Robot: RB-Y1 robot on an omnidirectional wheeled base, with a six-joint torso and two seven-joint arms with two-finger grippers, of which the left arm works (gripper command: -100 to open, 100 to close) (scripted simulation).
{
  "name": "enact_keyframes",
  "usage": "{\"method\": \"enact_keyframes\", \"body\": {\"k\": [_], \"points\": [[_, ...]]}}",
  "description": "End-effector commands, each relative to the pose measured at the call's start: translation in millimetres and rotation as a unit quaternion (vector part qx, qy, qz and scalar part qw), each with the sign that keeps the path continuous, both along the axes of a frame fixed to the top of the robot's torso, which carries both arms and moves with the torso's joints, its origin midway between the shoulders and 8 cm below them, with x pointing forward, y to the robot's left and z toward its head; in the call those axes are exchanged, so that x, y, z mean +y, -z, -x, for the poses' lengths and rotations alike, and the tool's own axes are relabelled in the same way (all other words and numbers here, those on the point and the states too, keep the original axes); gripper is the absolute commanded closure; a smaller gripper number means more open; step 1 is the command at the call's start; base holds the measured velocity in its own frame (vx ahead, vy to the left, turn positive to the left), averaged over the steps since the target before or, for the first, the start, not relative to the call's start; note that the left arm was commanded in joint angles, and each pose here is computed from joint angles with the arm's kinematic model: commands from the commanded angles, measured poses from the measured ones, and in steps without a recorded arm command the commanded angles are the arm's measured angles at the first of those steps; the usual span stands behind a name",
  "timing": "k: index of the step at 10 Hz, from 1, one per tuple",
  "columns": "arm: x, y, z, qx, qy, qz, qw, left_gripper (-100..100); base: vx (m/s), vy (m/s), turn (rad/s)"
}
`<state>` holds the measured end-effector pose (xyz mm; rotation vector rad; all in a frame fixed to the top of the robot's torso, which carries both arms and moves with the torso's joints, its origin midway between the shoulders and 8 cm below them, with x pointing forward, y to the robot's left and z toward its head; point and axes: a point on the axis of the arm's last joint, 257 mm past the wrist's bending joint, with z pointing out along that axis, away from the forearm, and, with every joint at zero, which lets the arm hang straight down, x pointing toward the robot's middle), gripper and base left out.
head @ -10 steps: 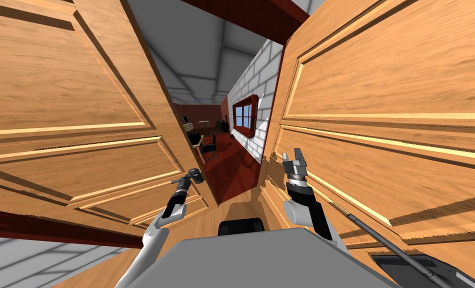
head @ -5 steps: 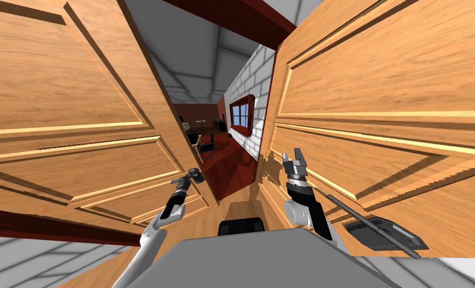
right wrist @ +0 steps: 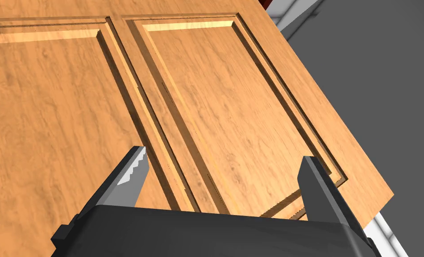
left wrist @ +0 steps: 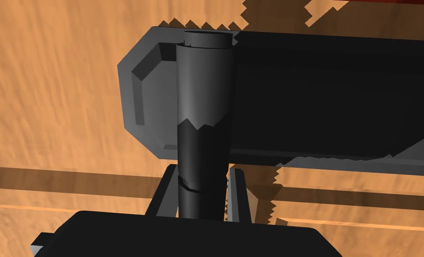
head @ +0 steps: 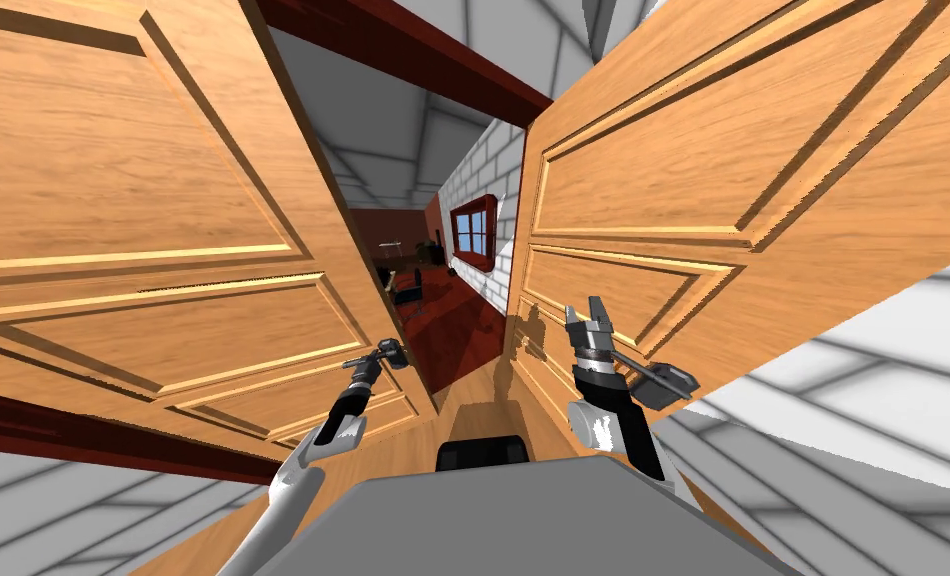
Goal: Pull the door open
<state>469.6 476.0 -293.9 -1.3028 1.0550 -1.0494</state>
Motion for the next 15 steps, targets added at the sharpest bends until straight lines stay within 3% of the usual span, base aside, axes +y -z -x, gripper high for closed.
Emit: {"method": "enact_keyframes", "body": {"k": [1,2,10,11,15], "points": [[-1.6,-1.4,1.1,-0.002,0.007,0.000,1.0000,100,-0.209,0.067,-0.114],[-2.5,0.8,1.2,0.001,0.005,0.001,1.0000,100,-0.095,0.022,-0.042],[-16.7,-1.2,22.0,-0.002,0.054,0.001,0.9985,100,-0.218,0.053,-0.124],[-17.2,-0.4,19.6,-0.001,0.052,0.001,0.9987,100,-0.102,0.012,-0.029],[-20.2,0.1,43.0,-0.001,0.082,0.000,0.9966,100,-0.219,0.060,-0.146]]}}
